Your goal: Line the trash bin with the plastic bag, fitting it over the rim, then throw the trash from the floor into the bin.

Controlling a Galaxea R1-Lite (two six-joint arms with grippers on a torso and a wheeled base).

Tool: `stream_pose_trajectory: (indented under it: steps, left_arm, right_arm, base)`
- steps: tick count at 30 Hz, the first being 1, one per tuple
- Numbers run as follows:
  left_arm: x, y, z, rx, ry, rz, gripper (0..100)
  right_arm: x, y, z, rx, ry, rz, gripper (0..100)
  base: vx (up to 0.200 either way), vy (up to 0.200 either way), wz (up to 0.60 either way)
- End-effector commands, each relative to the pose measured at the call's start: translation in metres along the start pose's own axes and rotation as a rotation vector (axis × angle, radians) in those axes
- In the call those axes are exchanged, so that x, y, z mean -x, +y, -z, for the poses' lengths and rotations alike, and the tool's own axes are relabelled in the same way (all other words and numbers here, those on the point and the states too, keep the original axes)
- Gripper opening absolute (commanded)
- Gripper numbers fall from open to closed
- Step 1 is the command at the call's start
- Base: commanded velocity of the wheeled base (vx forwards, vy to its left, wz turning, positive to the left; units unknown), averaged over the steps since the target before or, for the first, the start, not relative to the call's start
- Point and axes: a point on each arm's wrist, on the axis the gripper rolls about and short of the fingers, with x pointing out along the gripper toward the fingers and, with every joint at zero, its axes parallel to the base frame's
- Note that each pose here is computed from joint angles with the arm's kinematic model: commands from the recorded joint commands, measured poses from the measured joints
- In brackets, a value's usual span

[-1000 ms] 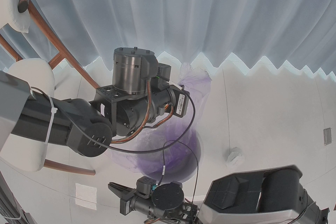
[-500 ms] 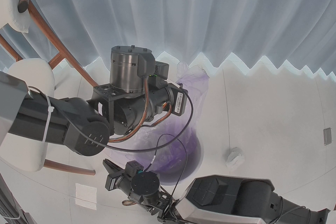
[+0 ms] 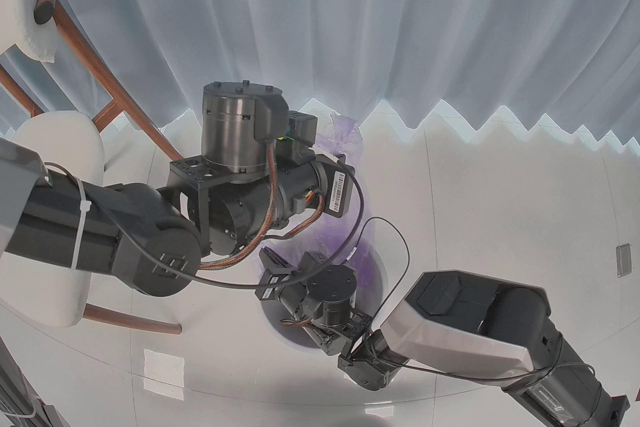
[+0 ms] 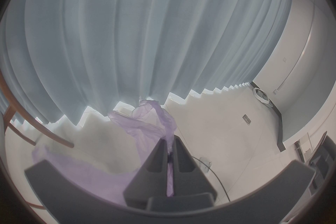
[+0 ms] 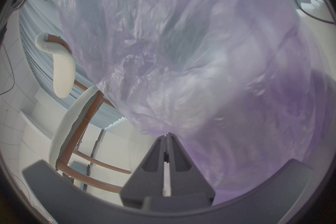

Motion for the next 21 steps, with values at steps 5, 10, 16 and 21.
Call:
stream_pose_trajectory:
  steps: [5, 10, 16, 21]
  left_arm:
    - [0.001, -0.004, 0.012, -0.008, 0.039, 0.01, 0]
    - [0.003, -0.007, 0.014, 0.001, 0.048, 0.019, 0]
    - [0.009, -0.012, 0.027, -0.013, 0.09, 0.035, 0]
    - [0.016, -0.016, 0.03, -0.02, 0.101, 0.05, 0]
  right_arm:
    - [0.018, -0.007, -0.029, 0.011, 0.006, 0.05, 0]
    - [0.063, -0.007, -0.036, 0.042, 0.122, 0.096, 0]
    - [0.165, -0.001, -0.063, 0.071, 0.277, 0.139, 0]
    - [0.249, -0.021, -0.102, 0.049, 0.329, 0.201, 0]
  base:
    - [0.0, 0.0, 0.0]
    - [0.0, 0.0, 0.0]
    - [0.0, 0.0, 0.0]
    - [0.0, 0.0, 0.0]
